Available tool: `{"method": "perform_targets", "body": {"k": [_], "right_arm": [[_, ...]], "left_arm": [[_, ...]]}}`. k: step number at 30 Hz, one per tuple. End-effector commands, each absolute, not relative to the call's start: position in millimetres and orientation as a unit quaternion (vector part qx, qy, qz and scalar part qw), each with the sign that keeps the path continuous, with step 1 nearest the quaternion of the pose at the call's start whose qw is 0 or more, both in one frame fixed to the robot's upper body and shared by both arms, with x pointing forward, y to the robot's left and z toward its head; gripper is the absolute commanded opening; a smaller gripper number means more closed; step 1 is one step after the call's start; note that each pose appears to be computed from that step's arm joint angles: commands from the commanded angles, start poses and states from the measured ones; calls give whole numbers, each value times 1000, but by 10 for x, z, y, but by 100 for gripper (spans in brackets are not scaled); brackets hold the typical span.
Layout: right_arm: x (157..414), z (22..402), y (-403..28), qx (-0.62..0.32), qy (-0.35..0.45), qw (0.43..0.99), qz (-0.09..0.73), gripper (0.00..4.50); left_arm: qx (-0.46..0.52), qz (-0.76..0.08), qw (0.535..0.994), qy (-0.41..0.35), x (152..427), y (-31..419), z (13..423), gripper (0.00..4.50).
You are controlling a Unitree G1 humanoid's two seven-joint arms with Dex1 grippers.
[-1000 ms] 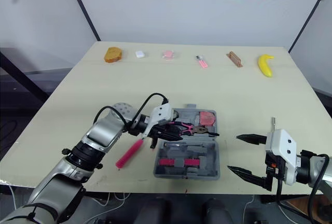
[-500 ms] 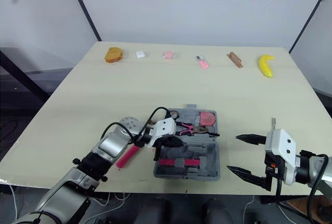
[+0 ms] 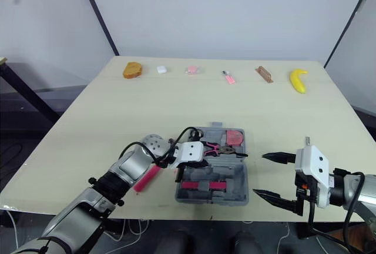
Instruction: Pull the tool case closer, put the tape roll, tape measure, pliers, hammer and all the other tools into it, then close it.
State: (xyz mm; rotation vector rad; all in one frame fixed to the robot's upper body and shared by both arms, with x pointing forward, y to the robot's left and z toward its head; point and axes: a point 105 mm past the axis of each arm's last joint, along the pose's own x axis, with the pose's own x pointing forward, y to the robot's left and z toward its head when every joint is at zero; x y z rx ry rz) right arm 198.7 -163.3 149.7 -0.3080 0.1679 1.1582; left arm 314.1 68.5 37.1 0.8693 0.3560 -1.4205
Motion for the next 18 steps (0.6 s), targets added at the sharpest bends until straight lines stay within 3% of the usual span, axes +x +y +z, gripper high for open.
{"method": "perform_targets", "body": {"k": [1, 7, 15, 18], "right_arm": [[2030, 1521, -1609, -140, 69, 820, 550, 450], [2169, 1539, -1623, -103, 35, 846, 522, 450], [2518, 1491, -1580, -63, -39, 914, 399, 450], [2675, 1488, -1544, -44, -61, 931, 358, 450]], "left_arm": [[356, -610, 661, 254, 2966, 934, -153, 4], [151, -576, 790, 144, 3086, 697, 450, 4], [-17, -366, 929, 44, 3251, 1386, 1011, 4], [-50, -294, 954, 16, 3219, 1703, 1048, 4]]}}
